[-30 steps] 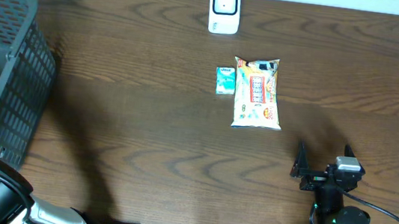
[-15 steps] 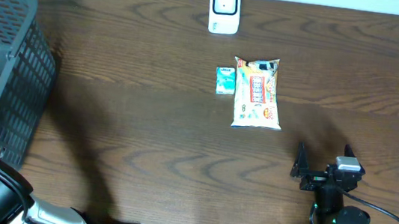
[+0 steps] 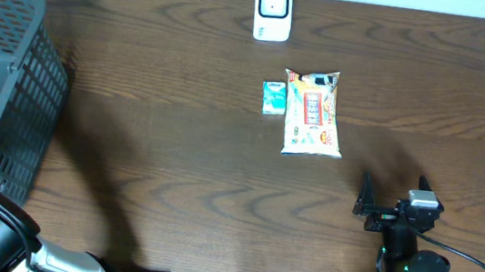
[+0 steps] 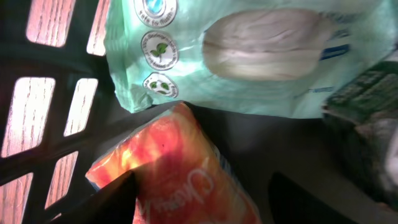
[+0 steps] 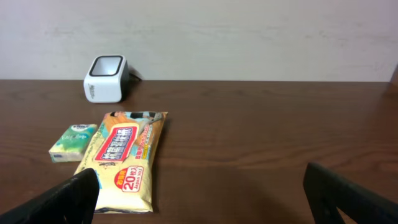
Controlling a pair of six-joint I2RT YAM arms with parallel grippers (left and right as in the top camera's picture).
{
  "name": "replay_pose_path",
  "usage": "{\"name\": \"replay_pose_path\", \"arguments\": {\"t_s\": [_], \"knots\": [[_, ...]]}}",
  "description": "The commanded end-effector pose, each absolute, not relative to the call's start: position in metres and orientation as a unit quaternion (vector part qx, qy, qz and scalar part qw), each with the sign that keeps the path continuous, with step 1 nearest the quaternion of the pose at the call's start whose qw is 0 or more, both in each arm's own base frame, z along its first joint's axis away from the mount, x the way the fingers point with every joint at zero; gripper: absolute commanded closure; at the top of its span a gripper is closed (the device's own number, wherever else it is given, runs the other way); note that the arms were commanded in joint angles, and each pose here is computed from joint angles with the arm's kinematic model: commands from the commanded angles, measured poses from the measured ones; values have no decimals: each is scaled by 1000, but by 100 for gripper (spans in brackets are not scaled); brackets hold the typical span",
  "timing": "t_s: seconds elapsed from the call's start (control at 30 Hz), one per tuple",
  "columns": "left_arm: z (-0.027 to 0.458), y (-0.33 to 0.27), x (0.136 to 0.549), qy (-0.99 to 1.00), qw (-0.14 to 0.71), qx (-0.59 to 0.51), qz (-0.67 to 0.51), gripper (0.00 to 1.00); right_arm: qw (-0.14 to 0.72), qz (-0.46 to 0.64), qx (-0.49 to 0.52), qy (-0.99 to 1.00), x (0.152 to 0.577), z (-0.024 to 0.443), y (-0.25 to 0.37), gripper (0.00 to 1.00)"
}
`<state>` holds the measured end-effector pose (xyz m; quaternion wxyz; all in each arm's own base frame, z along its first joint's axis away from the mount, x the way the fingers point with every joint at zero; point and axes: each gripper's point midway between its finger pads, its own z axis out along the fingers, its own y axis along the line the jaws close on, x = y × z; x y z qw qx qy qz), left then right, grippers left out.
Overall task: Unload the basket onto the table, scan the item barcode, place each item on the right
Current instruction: 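Move the left gripper back into the grey basket, then grasp a small orange tissue pack in the basket with the left gripper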
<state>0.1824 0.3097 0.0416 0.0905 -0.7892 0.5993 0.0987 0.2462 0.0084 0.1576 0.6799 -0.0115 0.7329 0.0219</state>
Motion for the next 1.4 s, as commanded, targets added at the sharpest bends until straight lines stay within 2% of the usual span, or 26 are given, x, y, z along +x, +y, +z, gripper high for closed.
{"name": "replay_pose_path", "arguments": {"t_s": [0.0,0.13,0.27,0.33,0.37,0.4,0.63,0.87,1.03,1.37], "knots": [[31,304,175,597,75,-792,105,40,680,17,-14,733,246,156,8,1],[31,304,174,597,74,-792,105,59,680,17,-14,733,246,156,8,1],[31,303,174,597,72,-792,105,70,680,17,-14,733,246,156,8,1],[31,303,174,597,73,-792,105,81,680,17,-14,733,246,156,8,1],[31,303,174,597,72,-792,105,90,680,17,-14,733,246,156,8,1],[31,303,174,597,72,-792,103,92,680,17,-14,733,246,156,8,1],[38,289,200,605,89,-791,19,93,680,17,-14,733,246,156,8,1],[85,292,225,605,162,-779,-32,93,680,17,-14,733,246,156,8,1],[140,301,230,596,247,-764,-24,93,680,17,-14,733,246,156,8,1],[290,311,237,550,493,-674,-8,93,680,17,-14,733,246,156,8,1]]}}
